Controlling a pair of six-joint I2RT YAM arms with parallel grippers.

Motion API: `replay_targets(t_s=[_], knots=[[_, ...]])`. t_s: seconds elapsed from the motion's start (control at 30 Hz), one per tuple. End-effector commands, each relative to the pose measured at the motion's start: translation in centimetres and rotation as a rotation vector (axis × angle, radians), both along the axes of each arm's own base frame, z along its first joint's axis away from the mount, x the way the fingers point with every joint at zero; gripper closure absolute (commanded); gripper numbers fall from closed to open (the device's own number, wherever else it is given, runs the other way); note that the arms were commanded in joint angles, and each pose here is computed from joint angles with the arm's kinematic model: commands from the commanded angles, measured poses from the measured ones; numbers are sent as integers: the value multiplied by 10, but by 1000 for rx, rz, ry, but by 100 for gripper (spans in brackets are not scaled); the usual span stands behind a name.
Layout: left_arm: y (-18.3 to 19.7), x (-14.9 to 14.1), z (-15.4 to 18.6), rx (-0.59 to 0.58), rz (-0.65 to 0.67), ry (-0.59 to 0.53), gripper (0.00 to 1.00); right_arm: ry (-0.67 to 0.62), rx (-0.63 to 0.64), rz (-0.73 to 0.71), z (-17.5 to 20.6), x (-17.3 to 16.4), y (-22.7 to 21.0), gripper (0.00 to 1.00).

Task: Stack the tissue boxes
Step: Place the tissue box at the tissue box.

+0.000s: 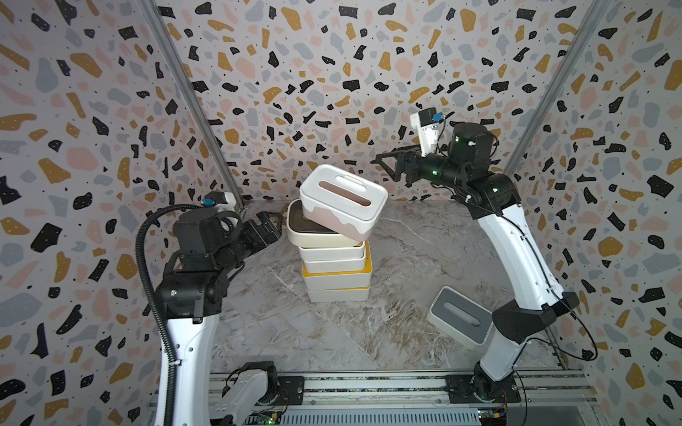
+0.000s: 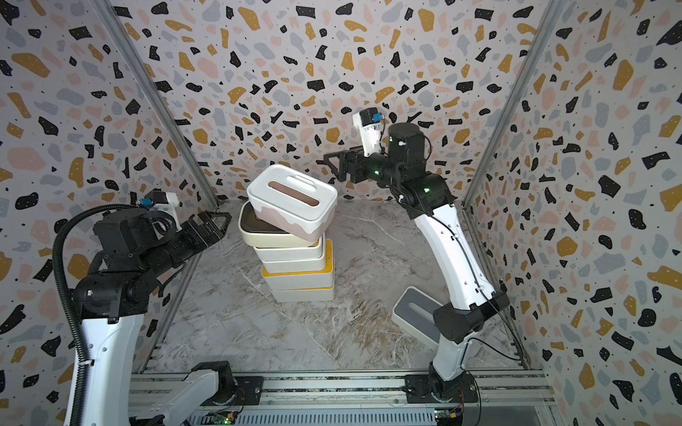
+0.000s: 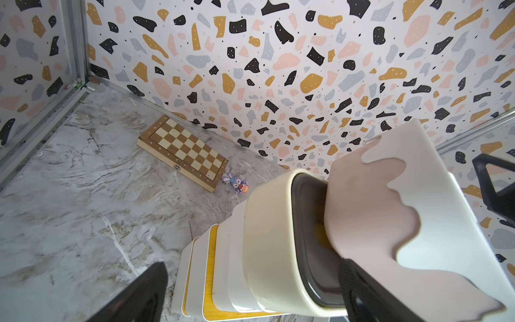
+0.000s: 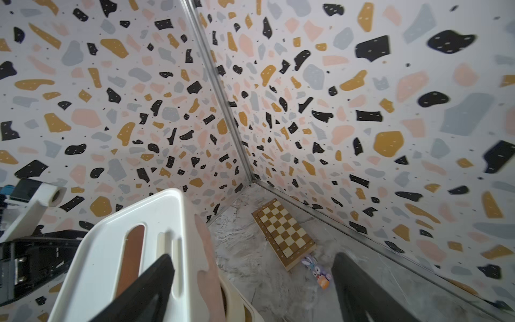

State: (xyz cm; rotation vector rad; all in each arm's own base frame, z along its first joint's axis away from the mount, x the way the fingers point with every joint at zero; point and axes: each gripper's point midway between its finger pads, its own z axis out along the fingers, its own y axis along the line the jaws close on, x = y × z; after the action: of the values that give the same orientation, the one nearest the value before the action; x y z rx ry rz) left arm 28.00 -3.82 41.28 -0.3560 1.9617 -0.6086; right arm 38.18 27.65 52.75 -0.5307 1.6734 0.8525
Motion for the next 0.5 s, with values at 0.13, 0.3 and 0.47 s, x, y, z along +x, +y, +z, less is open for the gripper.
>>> replay_targets(t_s=[0.13,0.3,0.47], knots=[[-9,14,36,-99,-71,-75,3,64,-2,-196,-19,-32,-61,15],[-23,22,48,-181,-147,-112,3,133,-13,-102,-54,-57,-45,21],[-37,28,65,-209,-245,-163,3,163,-58,-80,-71,-69,-23,23]])
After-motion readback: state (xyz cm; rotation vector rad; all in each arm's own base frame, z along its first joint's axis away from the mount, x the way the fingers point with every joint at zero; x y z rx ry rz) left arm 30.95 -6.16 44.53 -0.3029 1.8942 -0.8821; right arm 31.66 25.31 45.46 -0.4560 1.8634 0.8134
